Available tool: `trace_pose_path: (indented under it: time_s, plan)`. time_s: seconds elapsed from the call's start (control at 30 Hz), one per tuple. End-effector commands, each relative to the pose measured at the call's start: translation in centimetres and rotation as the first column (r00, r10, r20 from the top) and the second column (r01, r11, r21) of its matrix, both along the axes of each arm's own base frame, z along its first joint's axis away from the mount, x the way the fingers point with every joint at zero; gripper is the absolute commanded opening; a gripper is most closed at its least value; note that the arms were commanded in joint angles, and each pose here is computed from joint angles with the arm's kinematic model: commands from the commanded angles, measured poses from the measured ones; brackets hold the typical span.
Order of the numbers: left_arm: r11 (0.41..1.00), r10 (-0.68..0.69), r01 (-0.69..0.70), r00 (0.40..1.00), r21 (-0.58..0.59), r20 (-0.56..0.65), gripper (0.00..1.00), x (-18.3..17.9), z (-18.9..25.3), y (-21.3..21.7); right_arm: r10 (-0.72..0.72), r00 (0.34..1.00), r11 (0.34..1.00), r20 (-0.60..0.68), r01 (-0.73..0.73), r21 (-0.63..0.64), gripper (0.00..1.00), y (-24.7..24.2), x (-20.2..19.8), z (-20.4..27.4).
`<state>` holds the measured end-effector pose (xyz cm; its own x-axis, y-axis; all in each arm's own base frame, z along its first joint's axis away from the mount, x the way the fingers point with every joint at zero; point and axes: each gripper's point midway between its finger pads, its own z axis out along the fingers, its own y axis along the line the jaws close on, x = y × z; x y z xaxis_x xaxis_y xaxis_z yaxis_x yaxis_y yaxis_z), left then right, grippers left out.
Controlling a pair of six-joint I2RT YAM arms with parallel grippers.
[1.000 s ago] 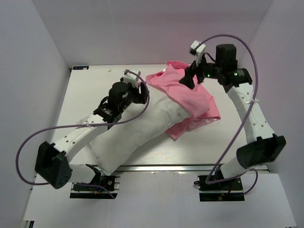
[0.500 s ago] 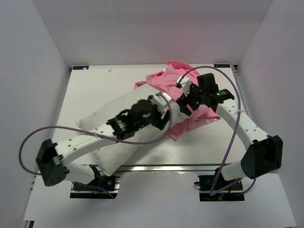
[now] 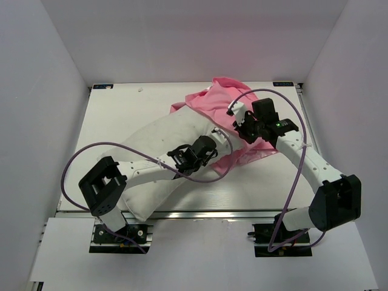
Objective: Put the pillow into the pillowcase
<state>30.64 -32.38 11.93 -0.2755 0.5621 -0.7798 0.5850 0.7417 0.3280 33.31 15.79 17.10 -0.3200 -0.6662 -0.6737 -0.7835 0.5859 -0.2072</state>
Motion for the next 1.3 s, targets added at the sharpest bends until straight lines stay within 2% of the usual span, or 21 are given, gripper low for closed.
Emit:
trace_pose_path:
  time_s: [0.0, 0.03, 0.13, 0.3, 0.33, 0.4, 0.43, 0.47, 0.53, 0.57, 0.67, 0.7, 0.73, 0.77, 0.8, 0.87, 0.9, 0.93, 1.0, 1.1, 1.27]
  plan:
    - [0.99, 0.116, -0.111, 0.991, -0.081, 0.064, 0.03, 3.0, 3.1, 1.1, -0.009, 0.999, 0.999, 0.042, 0.008, 0.032, 0.12, 0.4, 0.8, 1.6]
    - [0.989, 0.113, -0.106, 0.992, -0.102, 0.063, 0.0, 3.2, 3.7, 0.8, 0.003, 0.999, 0.999, 0.041, -0.005, 0.049, 0.07, 0.8, 0.8, 2.2]
    - [0.981, 0.107, -0.091, 0.991, -0.171, 0.084, 0.0, 3.8, 6.2, -0.1, 0.056, 0.998, 0.99, 0.017, -0.057, 0.129, 0.0, 2.5, 0.1, 4.6]
    - [0.965, 0.099, -0.062, 0.986, -0.255, 0.133, 0.0, 5.3, 10.3, -1.4, 0.188, 0.982, 0.952, -0.017, -0.178, 0.249, 0.0, 7.2, -1.6, 8.0]
    - [0.959, 0.099, -0.055, 0.984, -0.277, 0.146, 0.0, 5.7, 11.4, -1.9, 0.193, 0.98, 0.95, -0.049, -0.174, 0.261, 0.0, 8.1, -1.3, 7.7]
    - [0.951, 0.103, -0.054, 0.984, -0.304, 0.148, 0.0, 6.5, 12.1, -1.8, 0.22, 0.975, 0.929, -0.032, -0.2, 0.311, 0.0, 9.8, -0.7, 10.3]
    - [0.946, 0.109, -0.056, 0.983, -0.321, 0.151, 0.0, 6.8, 12.7, -1.8, 0.21, 0.975, 0.928, -0.076, -0.174, 0.328, 0.0, 10.6, 0.1, 9.9]
    - [0.93, 0.122, -0.057, 0.98, -0.362, 0.16, 0.0, 7.3, 13.5, -1.7, 0.214, 0.976, 0.916, -0.041, -0.186, 0.357, 0.0, 11.2, 0.8, 12.3]
    - [0.908, 0.133, -0.049, 0.976, -0.416, 0.174, 0.0, 7.7, 14.7, -1.6, 0.224, 0.973, 0.903, -0.061, -0.184, 0.389, 0.0, 12.4, 1.8, 12.7]
    - [0.886, 0.148, -0.057, 0.975, -0.46, 0.163, 0.0, 7.9, 15.3, -1.3, 0.225, 0.974, 0.889, -0.028, -0.193, 0.416, 0.0, 12.9, 2.3, 14.6]
    - [0.864, 0.155, -0.058, 0.976, -0.5, 0.155, 0.0, 8.4, 15.8, -1.2, 0.166, 0.986, 0.907, 0.005, -0.155, 0.393, 0.0, 12.8, 4.2, 15.2]
    - [0.865, 0.163, -0.069, 0.975, -0.496, 0.148, 0.0, 8.5, 15.6, -1.0, 0.095, 0.994, 0.931, 0.05, -0.106, 0.349, 0.0, 11.8, 5.6, 15.0]
    - [0.862, 0.168, -0.078, 0.976, -0.501, 0.137, 0.0, 8.7, 15.4, -0.9, 0.06, 0.996, 0.945, 0.072, -0.08, 0.317, 0.17, 10.9, 6.2, 14.6]
    - [0.861, 0.171, -0.087, 0.978, -0.5, 0.124, 0.0, 8.8, 14.8, -0.6, 0.041, 0.994, 0.959, 0.104, -0.068, 0.275, 0.26, 10.0, 6.8, 14.2]
    - [0.854, 0.167, -0.083, 0.979, -0.513, 0.121, 0.0, 8.8, 14.7, -0.7, -0.012, 0.992, 0.971, 0.125, -0.018, 0.238, 0.44, 8.6, 7.3, 13.3]
    - [0.842, 0.172, -0.096, 0.98, -0.531, 0.096, 0.0, 9.0, 14.0, -0.4, -0.05, 0.988, 0.979, 0.148, 0.019, 0.205, 0.58, 6.6, 7.7, 12.3]
    - [0.838, 0.167, -0.097, 0.982, -0.537, 0.085, 0.0, 9.0, 13.6, -0.5, -0.075, 0.982, 0.984, 0.173, 0.044, 0.174, 0.69, 5.3, 7.6, 11.3]
    - [0.83, 0.169, -0.104, 0.983, -0.547, 0.07, 0.0, 9.1, 13.2, -0.5, -0.084, 0.978, 0.986, 0.189, 0.054, 0.16, 0.73, 4.6, 7.5, 10.9]
    - [0.816, 0.173, -0.108, 0.983, -0.567, 0.062, 0.0, 9.5, 13.3, -0.2, -0.093, 0.965, 0.99, 0.245, 0.064, 0.124, 0.8, 3.4, 7.1, 10.6]
    - [0.803, 0.163, -0.104, 0.985, -0.587, 0.049, 0.0, 9.7, 13.4, -0.3, -0.098, 0.962, 0.993, 0.254, 0.079, 0.082, 0.8, 2.6, 7.1, 7.9]
    - [0.786, 0.153, -0.093, 0.987, -0.612, 0.046, 0.0, 10.0, 14.2, -0.4, -0.151, 0.942, 0.989, 0.299, 0.146, 0.039, 0.74, 1.9, 9.6, 6.5]
